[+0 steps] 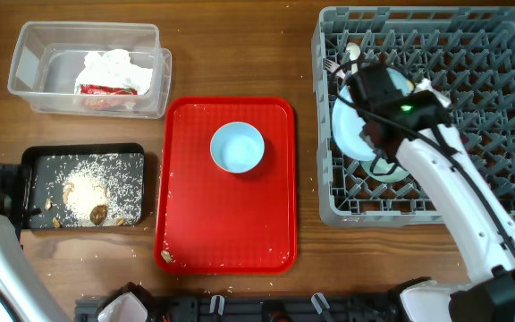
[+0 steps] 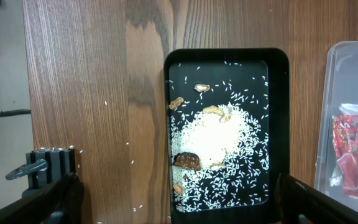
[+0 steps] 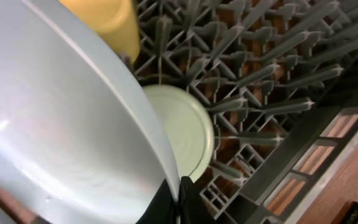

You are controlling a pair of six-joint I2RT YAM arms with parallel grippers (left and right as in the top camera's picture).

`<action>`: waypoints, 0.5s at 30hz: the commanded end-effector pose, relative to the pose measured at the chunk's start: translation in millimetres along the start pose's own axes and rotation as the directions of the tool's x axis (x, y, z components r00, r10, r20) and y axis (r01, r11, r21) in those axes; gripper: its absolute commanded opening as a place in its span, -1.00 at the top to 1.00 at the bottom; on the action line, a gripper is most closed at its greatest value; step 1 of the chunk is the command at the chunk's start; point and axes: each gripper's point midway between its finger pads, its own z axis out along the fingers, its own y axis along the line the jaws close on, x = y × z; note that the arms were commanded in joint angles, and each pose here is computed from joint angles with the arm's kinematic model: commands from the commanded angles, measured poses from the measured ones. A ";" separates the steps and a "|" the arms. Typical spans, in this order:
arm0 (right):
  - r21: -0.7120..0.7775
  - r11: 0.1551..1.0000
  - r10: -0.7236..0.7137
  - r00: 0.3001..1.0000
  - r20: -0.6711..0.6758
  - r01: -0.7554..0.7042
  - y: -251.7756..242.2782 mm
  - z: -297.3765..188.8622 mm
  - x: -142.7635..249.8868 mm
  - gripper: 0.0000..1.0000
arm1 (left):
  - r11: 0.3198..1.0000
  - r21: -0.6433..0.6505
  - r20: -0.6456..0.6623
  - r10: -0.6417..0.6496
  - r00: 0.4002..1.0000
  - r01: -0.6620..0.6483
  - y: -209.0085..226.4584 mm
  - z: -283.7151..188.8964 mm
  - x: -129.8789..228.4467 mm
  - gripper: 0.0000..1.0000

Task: Sort waste into correct bins and load items into the dishwasher rack
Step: 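Lift the large blue bowl and carry it right over the grey rack, then lower the large bowl edge-first into the rack slots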

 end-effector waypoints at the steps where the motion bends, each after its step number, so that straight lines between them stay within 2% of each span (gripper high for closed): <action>1: -0.011 1.000 -0.022 1.000 0.019 0.022 8.5 -5.2 4.3 0.92 | 1.000 0.004 0.005 0.000 1.000 0.000 0.9 -1.9 -1.6 -1.00; 6: -0.031 0.998 -0.060 0.998 0.034 0.061 13.9 -13.0 8.5 0.88 | 1.000 0.005 0.005 0.000 1.000 0.000 0.9 -1.9 -1.6 -1.00; 9: -0.097 0.990 -0.101 0.995 0.007 0.101 18.7 -23.5 12.6 0.83 | 1.000 0.004 0.005 0.000 1.000 0.000 0.9 -1.9 -1.6 -1.00; 14: -0.357 0.915 -0.189 0.981 0.033 0.189 38.0 -70.3 5.7 0.36 | 1.000 0.004 0.005 0.000 1.000 0.000 0.9 -1.9 -1.6 -1.00; 15: -0.411 0.887 -0.208 0.977 0.047 0.209 42.4 -80.3 5.2 0.18 | 1.000 0.004 0.005 0.000 1.000 0.000 0.9 -1.9 -1.6 -1.00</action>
